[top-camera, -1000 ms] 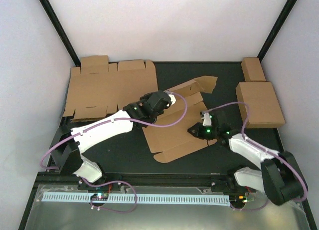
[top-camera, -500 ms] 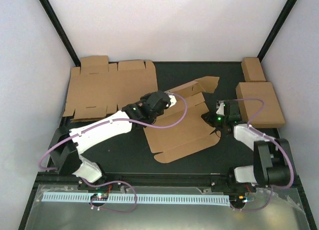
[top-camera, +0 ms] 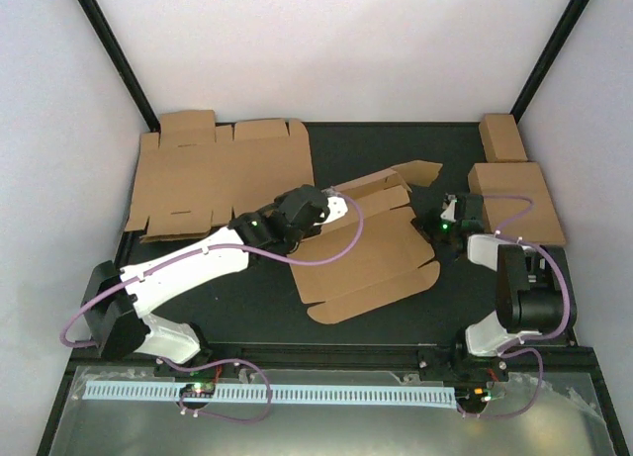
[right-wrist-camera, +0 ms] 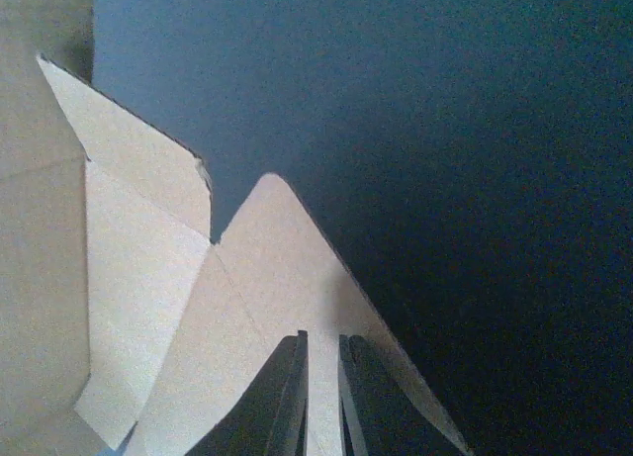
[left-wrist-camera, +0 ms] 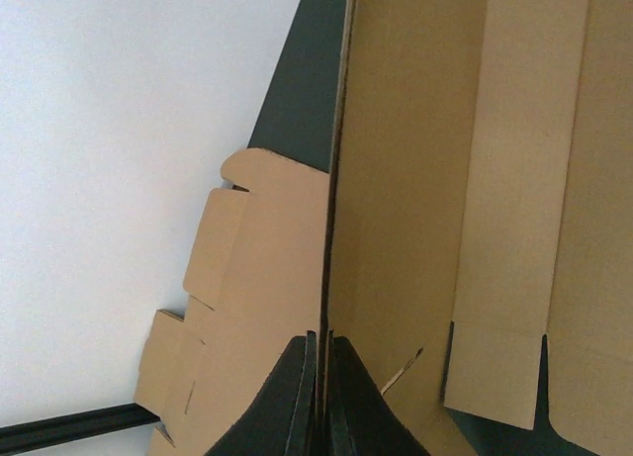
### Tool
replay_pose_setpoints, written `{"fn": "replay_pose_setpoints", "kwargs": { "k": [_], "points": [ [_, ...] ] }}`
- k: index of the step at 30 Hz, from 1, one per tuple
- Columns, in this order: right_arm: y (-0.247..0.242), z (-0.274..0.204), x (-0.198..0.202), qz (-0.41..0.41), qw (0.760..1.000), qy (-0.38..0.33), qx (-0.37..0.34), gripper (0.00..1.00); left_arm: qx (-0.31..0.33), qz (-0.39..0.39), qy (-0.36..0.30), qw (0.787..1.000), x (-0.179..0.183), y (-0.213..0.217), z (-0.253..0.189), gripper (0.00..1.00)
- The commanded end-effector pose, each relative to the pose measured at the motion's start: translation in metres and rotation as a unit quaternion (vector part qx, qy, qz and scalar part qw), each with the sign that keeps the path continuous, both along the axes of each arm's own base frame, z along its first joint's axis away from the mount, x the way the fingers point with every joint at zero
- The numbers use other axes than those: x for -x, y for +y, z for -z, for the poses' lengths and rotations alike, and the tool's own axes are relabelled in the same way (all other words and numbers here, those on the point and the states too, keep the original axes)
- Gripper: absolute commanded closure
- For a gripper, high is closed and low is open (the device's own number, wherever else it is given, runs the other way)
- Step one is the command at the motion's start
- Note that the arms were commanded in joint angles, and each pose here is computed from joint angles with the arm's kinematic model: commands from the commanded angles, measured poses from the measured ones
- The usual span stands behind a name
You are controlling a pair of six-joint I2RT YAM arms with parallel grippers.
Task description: Fold the paper box
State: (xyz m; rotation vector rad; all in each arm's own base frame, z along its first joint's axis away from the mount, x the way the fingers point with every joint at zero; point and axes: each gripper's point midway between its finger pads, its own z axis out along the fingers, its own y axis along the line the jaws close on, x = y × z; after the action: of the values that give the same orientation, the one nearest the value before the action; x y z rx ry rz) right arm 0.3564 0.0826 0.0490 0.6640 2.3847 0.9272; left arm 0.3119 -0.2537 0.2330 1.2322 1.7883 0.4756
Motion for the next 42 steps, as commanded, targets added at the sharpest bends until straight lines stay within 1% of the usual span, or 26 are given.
{"fn": "replay_pose_setpoints", "kwargs": {
  "k": [1,4,7,9,12,13,14,15,16,17,18,19,22,25,26,31,35,37,39,42],
  "points": [
    [0.004,-0.01,-0.012,-0.015,0.999,-0.04,-0.031,0.87,0.032,0.026,-0.004,0.999,0.006,-0.012,-0.01,0.98],
    [0.012,-0.017,-0.019,-0.034,0.996,-0.069,-0.053,0.79,0.034,0.036,0.003,0.999,0.008,-0.017,-0.006,0.98],
    [0.007,-0.01,-0.024,-0.013,0.996,-0.07,-0.051,0.78,0.031,0.04,0.01,0.999,0.008,-0.021,-0.001,0.98],
    [0.008,-0.007,-0.029,0.001,0.995,-0.076,-0.071,0.81,0.027,0.038,0.013,0.999,0.007,-0.023,0.002,0.98],
    [0.006,0.004,-0.032,0.027,0.993,-0.061,-0.093,0.96,0.024,0.025,0.016,0.999,0.003,-0.024,0.003,0.99],
    [0.005,0.005,-0.033,0.034,0.993,-0.065,-0.095,0.98,0.023,0.02,0.016,0.999,0.002,-0.024,0.003,0.99],
    [0.005,0.003,-0.032,0.036,0.992,-0.075,-0.097,0.97,0.02,0.016,0.017,1.0,0.001,-0.024,0.004,0.99],
    [0.005,-0.001,-0.032,0.032,0.991,-0.087,-0.098,0.93,0.017,0.014,0.019,1.0,0.0,-0.023,0.005,0.98],
    [0.006,-0.004,-0.031,0.026,0.991,-0.096,-0.093,0.83,0.015,0.012,0.02,1.0,0.0,-0.023,0.006,0.98],
    [0.006,-0.007,-0.031,0.018,0.991,-0.105,-0.086,0.68,0.014,0.012,0.02,1.0,-0.001,-0.023,0.007,0.98],
    [0.006,-0.01,-0.032,0.009,0.99,-0.115,-0.077,0.6,0.013,0.012,0.021,1.0,-0.001,-0.023,0.008,0.98],
    [0.007,-0.012,-0.032,0.002,0.99,-0.124,-0.07,0.56,0.012,0.011,0.02,1.0,-0.001,-0.023,0.009,0.98],
    [0.006,-0.014,-0.033,-0.007,0.989,-0.139,-0.057,0.49,0.002,0.005,0.024,1.0,-0.003,-0.022,0.014,0.99],
    [0.009,-0.019,-0.032,-0.017,0.985,-0.161,-0.058,0.46,-0.002,0.0,0.026,1.0,-0.004,-0.022,0.015,0.98],
    [0.011,-0.023,-0.031,-0.024,0.983,-0.17,-0.063,0.46,0.0,0.0,0.026,1.0,-0.003,-0.022,0.014,0.99],
    [0.032,-0.039,-0.024,-0.071,0.972,-0.2,-0.1,0.6,0.006,-0.001,0.028,1.0,-0.003,-0.023,0.014,0.98],
    [0.049,-0.043,-0.018,-0.108,0.967,-0.199,-0.117,0.61,0.013,-0.004,0.032,0.999,-0.002,-0.023,0.013,0.98],
    [0.056,-0.046,-0.016,-0.122,0.965,-0.204,-0.115,0.61,0.019,-0.003,0.033,0.999,-0.002,-0.024,0.013,0.98],
    [0.059,-0.039,-0.015,-0.128,0.969,-0.187,-0.103,0.61,0.025,-0.002,0.036,0.999,-0.001,-0.025,0.012,0.98],
    [0.067,-0.034,-0.014,-0.142,0.97,-0.18,-0.085,0.67,0.037,0.002,0.042,0.998,0.0,-0.029,0.01,0.98]
  ]
}}
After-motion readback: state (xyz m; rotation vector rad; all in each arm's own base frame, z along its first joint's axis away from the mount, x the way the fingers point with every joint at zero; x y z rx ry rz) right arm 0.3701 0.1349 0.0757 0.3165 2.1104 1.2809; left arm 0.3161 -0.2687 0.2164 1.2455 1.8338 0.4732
